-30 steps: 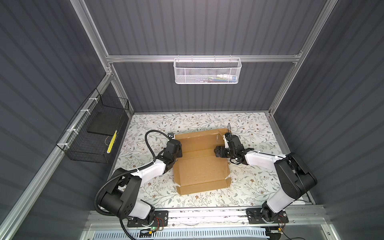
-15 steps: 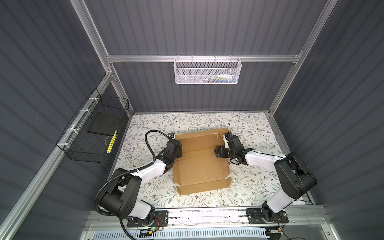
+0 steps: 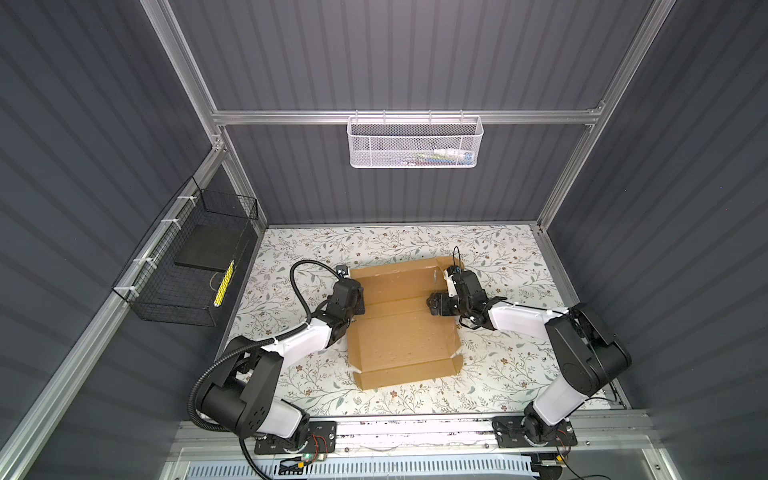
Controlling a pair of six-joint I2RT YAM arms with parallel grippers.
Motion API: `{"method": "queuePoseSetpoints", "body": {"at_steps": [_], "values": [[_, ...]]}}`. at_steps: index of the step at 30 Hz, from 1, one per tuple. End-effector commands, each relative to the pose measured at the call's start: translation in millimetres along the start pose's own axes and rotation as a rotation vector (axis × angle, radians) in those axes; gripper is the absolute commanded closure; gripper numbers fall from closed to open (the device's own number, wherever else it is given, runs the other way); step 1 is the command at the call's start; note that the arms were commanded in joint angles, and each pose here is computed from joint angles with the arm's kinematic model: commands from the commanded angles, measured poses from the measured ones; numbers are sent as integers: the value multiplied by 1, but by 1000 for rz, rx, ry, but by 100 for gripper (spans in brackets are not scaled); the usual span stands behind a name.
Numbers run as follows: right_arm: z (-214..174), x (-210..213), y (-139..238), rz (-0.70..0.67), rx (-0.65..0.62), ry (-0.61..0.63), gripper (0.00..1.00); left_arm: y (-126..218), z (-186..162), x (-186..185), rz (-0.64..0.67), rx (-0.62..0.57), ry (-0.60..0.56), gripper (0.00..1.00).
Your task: Fold the paper box
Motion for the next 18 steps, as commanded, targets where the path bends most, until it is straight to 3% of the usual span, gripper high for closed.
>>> {"method": "queuePoseSetpoints", "body": {"at_steps": [1, 18], "values": [[11, 10, 8, 79, -54, 19, 11, 2, 16, -7, -37, -40, 31, 100], [22, 45, 12, 154, -60, 78, 13, 2, 14, -7, -47, -39, 41, 100]]}}
Point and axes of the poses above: each gripper's point midway between its finger pads, its own y axis back along the fingers, its own x axis along the line the jaws close on, z = x × y, the point moved 7 cm from there along y, back along the fingers, and after that the axes turned 4 degrees about y, right-handed, at the moved point
